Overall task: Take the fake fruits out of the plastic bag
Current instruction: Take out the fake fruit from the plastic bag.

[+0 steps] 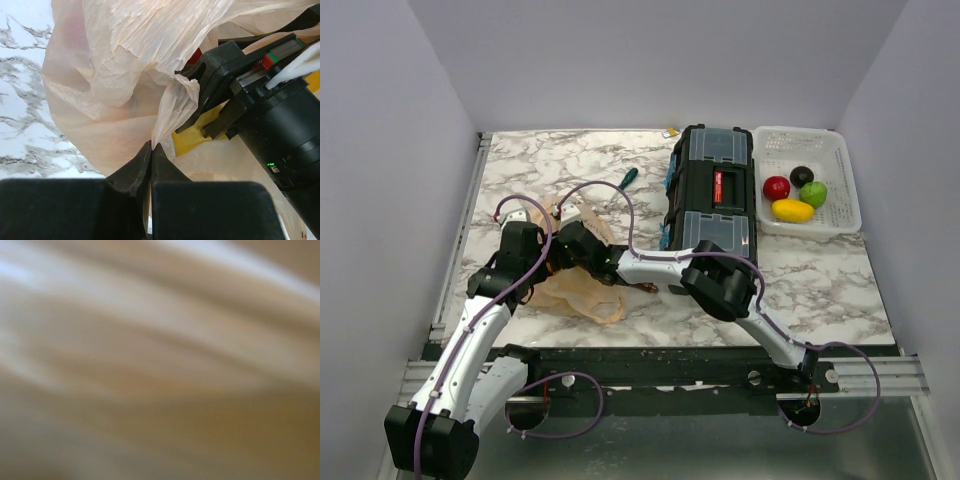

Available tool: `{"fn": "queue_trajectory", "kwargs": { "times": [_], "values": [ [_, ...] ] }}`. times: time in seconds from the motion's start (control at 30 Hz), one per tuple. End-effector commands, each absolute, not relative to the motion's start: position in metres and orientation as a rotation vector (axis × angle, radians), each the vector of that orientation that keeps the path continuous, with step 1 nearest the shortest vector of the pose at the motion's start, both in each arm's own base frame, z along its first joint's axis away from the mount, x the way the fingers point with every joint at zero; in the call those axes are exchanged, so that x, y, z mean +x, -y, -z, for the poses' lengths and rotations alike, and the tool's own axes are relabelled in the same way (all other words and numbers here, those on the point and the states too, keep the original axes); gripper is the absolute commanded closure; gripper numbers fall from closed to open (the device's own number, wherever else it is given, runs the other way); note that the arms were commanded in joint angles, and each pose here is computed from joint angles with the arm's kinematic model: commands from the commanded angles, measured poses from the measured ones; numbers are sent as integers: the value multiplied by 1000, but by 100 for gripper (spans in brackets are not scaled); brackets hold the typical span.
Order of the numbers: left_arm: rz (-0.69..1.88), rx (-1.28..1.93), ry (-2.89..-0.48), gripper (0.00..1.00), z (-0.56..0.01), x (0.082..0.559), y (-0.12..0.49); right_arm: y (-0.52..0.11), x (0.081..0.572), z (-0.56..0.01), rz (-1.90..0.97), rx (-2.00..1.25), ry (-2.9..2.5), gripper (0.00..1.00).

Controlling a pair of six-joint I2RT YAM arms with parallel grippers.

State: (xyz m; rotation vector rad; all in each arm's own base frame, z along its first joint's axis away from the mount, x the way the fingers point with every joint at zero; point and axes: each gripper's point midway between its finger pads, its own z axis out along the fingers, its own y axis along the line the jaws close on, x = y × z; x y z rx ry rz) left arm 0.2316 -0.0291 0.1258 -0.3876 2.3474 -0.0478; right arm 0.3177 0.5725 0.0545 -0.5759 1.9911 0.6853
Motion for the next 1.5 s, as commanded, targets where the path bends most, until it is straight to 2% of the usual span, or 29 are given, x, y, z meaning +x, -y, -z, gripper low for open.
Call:
{"fn": "queue_trajectory", "kwargs": {
  "times": [0.0, 0.07, 0.13, 0.27, 0.53, 0.77, 1.03, 1.3, 1.47],
  "values": [
    [84, -364, -2332, 100, -131, 234, 34, -570, 326, -35, -598, -600, -1986, 37],
    [87, -360, -2331, 100, -131, 235, 34, -570, 330, -32, -578, -602, -1980, 40],
    [90, -359, -2328, 100, -132, 235, 34, -569, 331, -32, -567, -609, -1975, 51],
    [94, -356, -2323, 100, -133, 234, 35, -568, 330, -35, -562, -618, -1973, 61],
    [96, -351, -2322, 100, -134, 235, 35, -560, 325, -81, -587, -608, -1941, 83],
    [94, -351, -2315, 100, -136, 235, 34, -543, 314, -126, -641, -582, -1905, 93],
    [81, -361, -2302, 100, -138, 234, 31, -528, 295, -169, -736, -583, -1880, 99],
    [33, -407, -2240, 100, -148, 232, 20, -515, 281, -204, -813, -560, -1860, 99],
    [-16, -460, -2174, 100, -159, 229, 7, -504, 279, -205, -760, -602, -1855, 99]
  ]
}}
